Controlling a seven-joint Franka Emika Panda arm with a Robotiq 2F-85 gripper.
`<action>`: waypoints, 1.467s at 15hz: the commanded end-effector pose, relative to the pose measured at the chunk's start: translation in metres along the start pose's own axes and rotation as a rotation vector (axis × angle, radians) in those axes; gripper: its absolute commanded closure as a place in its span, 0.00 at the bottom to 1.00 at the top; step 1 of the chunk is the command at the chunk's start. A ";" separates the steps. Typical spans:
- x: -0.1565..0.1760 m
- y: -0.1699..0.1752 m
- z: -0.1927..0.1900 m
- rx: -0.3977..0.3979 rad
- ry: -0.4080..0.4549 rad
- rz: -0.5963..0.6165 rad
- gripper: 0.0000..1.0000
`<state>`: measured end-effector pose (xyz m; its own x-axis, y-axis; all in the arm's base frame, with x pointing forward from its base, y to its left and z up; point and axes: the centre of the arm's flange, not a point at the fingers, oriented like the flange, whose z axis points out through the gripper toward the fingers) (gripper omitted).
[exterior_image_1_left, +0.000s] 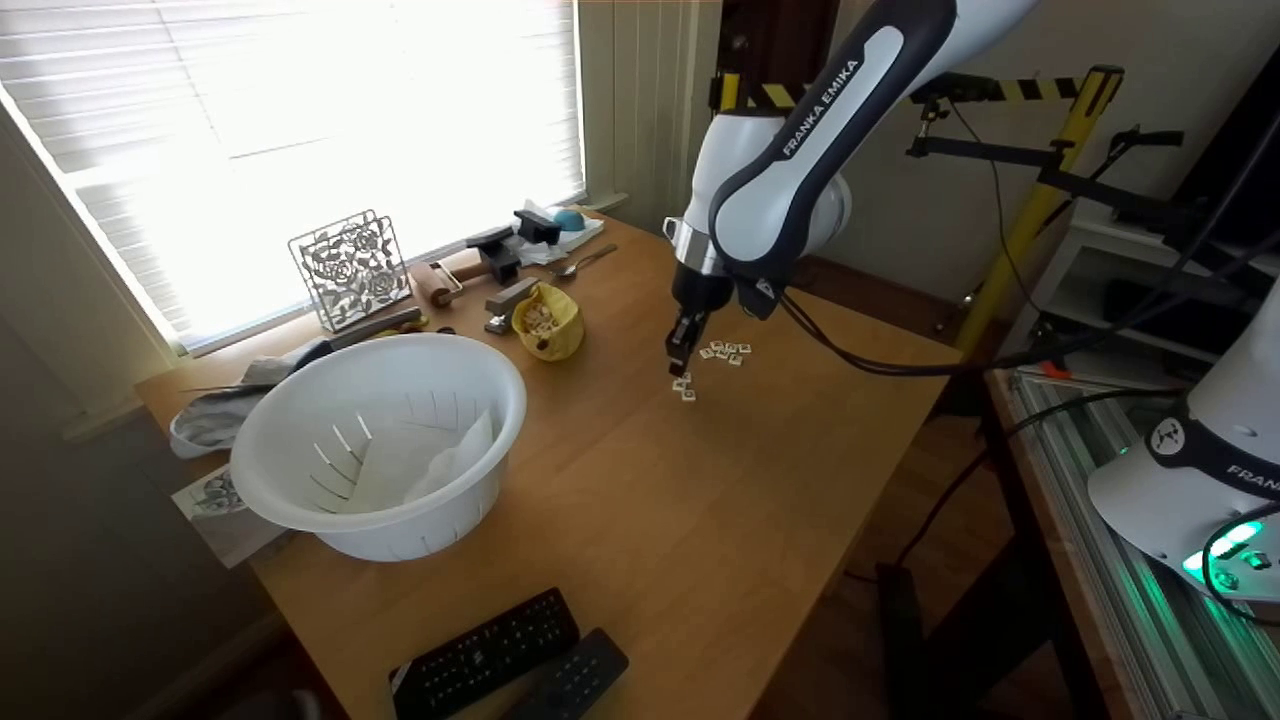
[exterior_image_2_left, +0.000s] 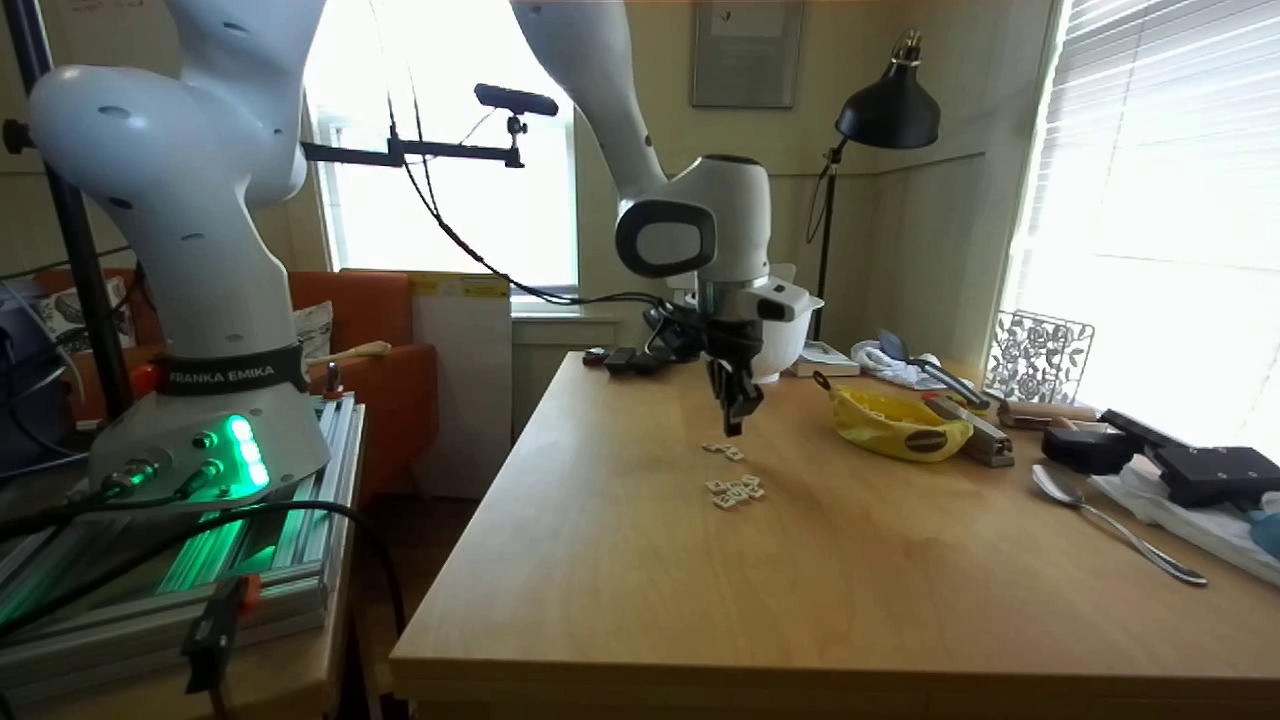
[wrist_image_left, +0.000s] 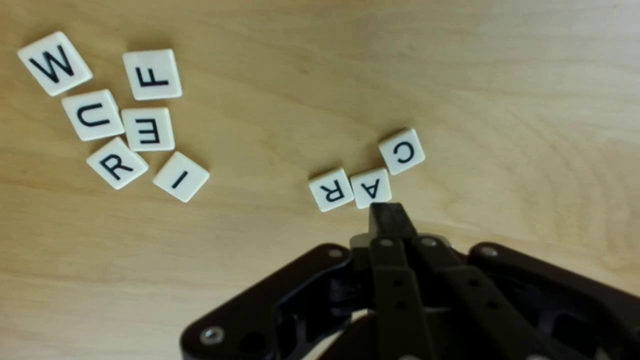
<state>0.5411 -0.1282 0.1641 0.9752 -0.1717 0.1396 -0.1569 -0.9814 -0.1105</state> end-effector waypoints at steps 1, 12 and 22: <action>-0.006 0.003 0.006 0.020 -0.024 -0.073 1.00; -0.013 0.004 0.022 0.022 -0.065 -0.173 1.00; -0.016 0.005 0.018 0.021 -0.095 -0.211 1.00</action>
<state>0.5335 -0.1262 0.1458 0.9949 0.0176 0.0991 0.0283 -0.9938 -0.1078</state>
